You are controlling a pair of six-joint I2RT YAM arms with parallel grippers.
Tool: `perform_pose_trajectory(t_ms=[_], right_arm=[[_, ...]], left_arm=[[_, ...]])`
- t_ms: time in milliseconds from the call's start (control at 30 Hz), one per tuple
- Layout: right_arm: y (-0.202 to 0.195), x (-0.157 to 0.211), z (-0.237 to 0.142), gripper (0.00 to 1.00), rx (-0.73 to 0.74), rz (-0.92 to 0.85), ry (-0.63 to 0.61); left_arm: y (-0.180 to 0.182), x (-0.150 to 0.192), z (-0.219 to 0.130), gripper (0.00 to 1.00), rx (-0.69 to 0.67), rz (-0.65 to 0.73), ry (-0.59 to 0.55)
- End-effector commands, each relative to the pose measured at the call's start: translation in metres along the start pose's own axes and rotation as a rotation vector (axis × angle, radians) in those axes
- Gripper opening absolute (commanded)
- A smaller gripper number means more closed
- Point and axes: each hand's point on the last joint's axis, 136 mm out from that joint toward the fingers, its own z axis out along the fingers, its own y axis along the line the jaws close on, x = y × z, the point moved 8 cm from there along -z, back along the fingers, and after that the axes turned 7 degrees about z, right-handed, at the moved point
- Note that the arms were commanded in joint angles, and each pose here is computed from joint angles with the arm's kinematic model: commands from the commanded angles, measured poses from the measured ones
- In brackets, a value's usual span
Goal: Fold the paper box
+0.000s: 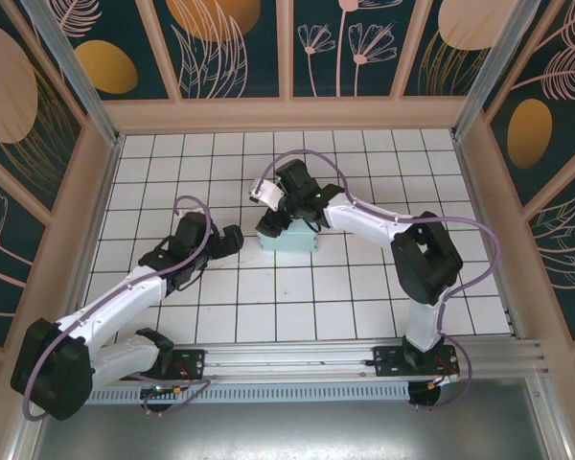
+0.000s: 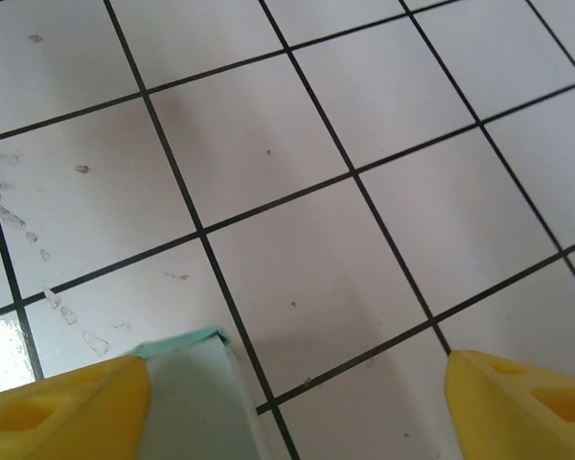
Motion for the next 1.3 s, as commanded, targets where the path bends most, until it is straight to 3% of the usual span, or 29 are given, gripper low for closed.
perform_pose_trajectory(t_ms=[0,200,433,533,1000,1133,1267], right_arm=[[0.005,0.027,0.011,0.79,-0.075,-0.053,0.167],[0.000,0.020,0.011,0.77,-0.065,-0.036,0.157],[-0.011,-0.012,-0.024,0.80,-0.009,0.048,-0.049],[-0.014,-0.008,-0.037,0.80,-0.060,0.089,-0.103],[0.002,0.033,-0.019,0.78,-0.153,0.001,0.138],[-0.003,0.036,-0.014,0.69,-0.120,-0.015,0.172],[-0.004,0.036,-0.013,0.53,-0.088,-0.059,0.196]], left_arm=[[0.010,0.008,-0.005,0.99,-0.032,-0.015,0.008],[0.013,0.012,-0.006,0.99,-0.035,-0.015,0.008],[0.011,0.010,-0.005,0.99,-0.028,-0.003,0.003],[0.012,0.012,-0.004,0.99,-0.025,-0.001,0.007],[0.012,0.015,0.002,0.99,-0.019,0.014,0.024],[0.012,0.015,0.002,0.99,-0.026,0.016,0.020],[0.012,0.014,0.005,0.99,-0.026,0.020,0.022]])
